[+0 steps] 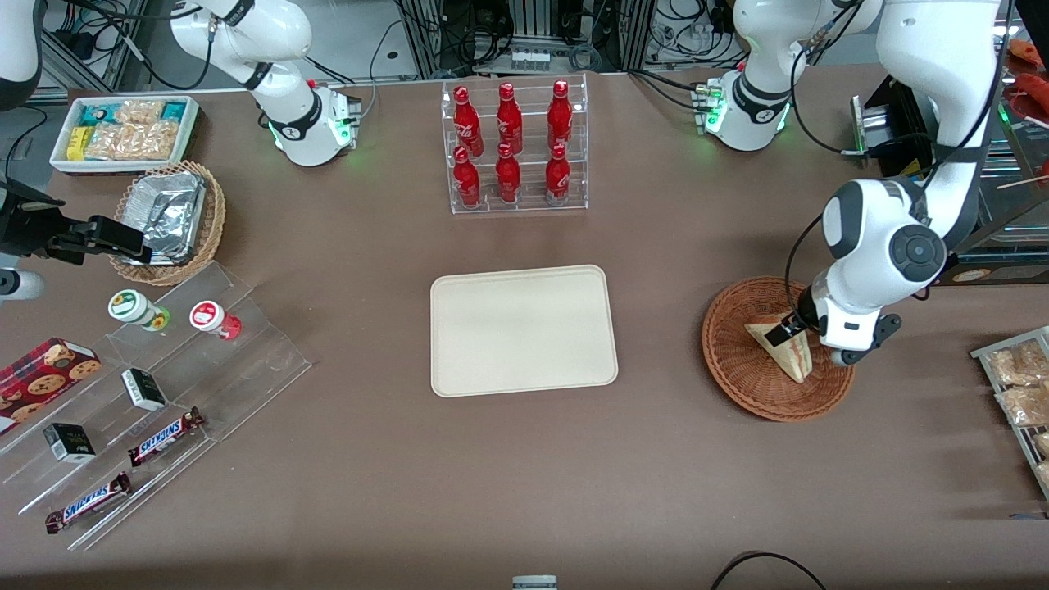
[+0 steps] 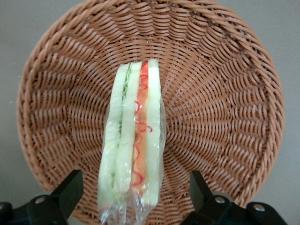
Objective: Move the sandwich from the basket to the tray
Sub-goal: 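Lower the left gripper and close it on the sandwich's crust edge, then lift the sandwich and carry it with the left gripper over the tray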
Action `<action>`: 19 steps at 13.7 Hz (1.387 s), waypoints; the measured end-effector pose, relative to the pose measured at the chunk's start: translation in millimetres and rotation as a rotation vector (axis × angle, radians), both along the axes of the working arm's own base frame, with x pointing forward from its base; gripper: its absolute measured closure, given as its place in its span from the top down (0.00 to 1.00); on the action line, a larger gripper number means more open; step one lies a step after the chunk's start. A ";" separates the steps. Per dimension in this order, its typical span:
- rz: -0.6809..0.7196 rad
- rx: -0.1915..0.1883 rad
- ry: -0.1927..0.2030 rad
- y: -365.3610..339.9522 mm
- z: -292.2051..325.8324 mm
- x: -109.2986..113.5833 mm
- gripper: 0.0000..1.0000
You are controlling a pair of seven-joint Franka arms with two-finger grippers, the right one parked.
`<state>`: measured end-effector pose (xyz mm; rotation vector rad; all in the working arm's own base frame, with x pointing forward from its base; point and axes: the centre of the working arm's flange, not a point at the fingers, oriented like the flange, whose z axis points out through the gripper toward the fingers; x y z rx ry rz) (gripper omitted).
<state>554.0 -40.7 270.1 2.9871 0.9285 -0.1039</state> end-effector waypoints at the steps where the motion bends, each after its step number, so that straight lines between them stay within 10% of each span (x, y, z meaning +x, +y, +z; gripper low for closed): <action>1: 0.000 -0.001 0.002 0.0 -4.4 0.2 1.00; 9: -0.006 0.010 0.001 1.1 -4.4 0.1 0.31; 19: -0.323 0.007 0.041 -140.1 87.2 6.5 0.15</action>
